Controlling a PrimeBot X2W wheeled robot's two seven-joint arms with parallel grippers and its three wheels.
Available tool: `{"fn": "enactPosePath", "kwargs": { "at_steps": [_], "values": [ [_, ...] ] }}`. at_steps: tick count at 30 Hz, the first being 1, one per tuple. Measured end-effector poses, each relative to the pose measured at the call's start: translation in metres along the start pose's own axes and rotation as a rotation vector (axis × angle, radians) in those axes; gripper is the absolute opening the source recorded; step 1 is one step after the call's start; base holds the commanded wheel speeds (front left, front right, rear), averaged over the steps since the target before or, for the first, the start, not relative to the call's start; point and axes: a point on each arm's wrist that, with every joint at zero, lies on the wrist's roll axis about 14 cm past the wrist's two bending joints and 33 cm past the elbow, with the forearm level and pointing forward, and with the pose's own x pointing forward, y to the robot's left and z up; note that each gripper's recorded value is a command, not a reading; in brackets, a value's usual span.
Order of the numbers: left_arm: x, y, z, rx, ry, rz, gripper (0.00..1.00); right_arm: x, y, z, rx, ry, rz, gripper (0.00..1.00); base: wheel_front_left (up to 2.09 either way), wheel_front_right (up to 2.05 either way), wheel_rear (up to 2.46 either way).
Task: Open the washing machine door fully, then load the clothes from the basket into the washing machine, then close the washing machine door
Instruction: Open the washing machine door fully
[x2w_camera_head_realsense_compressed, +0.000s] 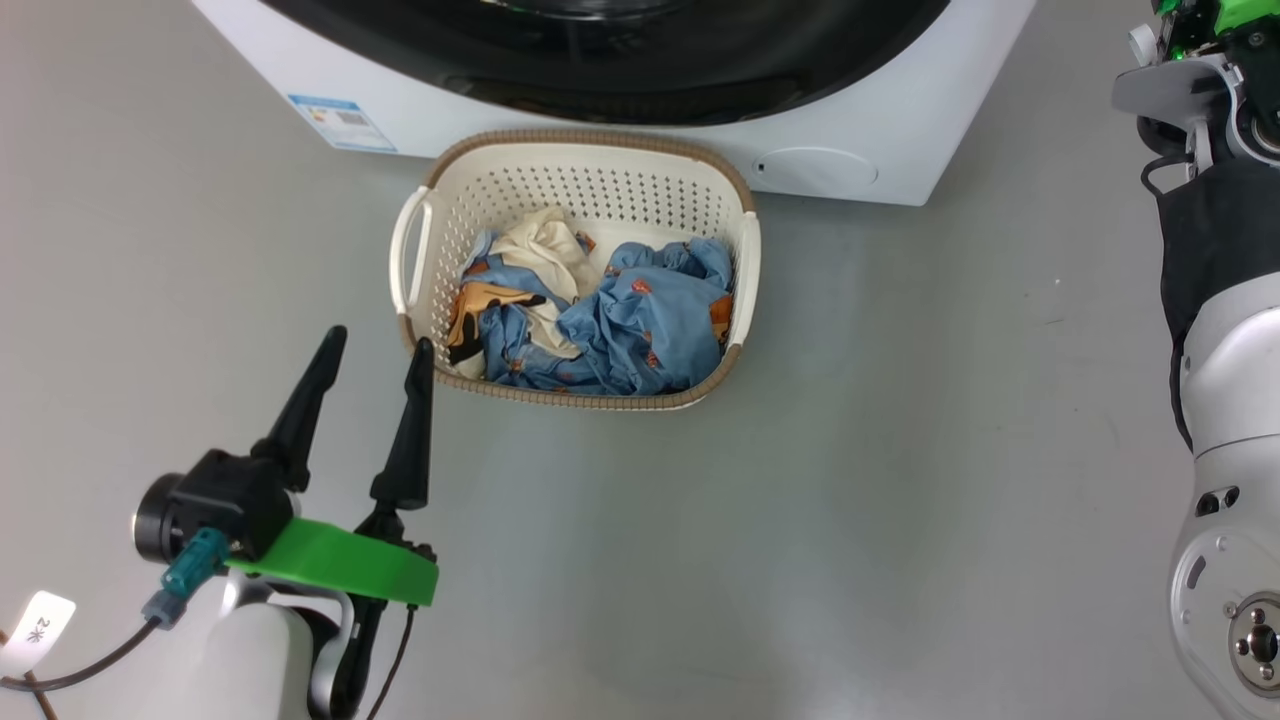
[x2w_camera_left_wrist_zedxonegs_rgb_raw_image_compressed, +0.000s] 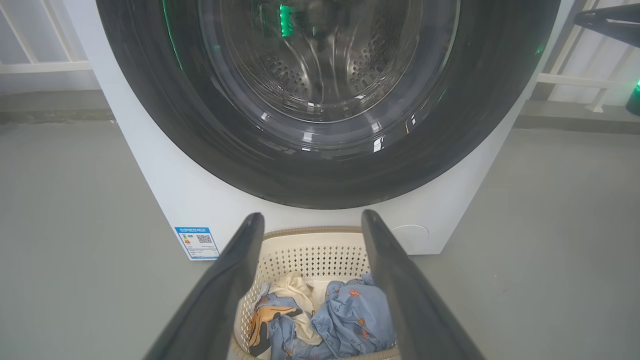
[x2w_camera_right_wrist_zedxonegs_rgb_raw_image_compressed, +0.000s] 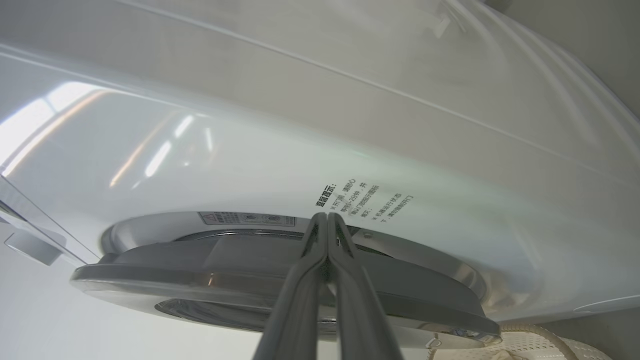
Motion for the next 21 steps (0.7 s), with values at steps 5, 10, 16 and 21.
{"fn": "enactPosePath", "kwargs": {
  "at_steps": [5,10,16,21],
  "values": [
    [0.001,0.002,-0.003,-0.001,0.007,0.006,1.0,0.007,-0.014,-0.011,-0.006,0.042,-0.031,0.0,0.0,0.0,0.0],
    [0.002,0.003,-0.008,-0.002,0.019,0.011,1.0,0.013,-0.022,-0.019,-0.008,0.067,-0.047,0.0,0.0,0.0,0.0],
    [0.005,0.003,-0.012,-0.004,0.028,0.01,1.0,0.022,-0.032,-0.031,-0.027,0.109,-0.069,0.0,0.0,0.0,0.0],
    [0.007,0.005,-0.014,-0.011,0.031,0.015,1.0,0.031,-0.033,-0.037,-0.041,0.123,-0.071,0.0,0.0,0.0,0.0]
  ]
}}
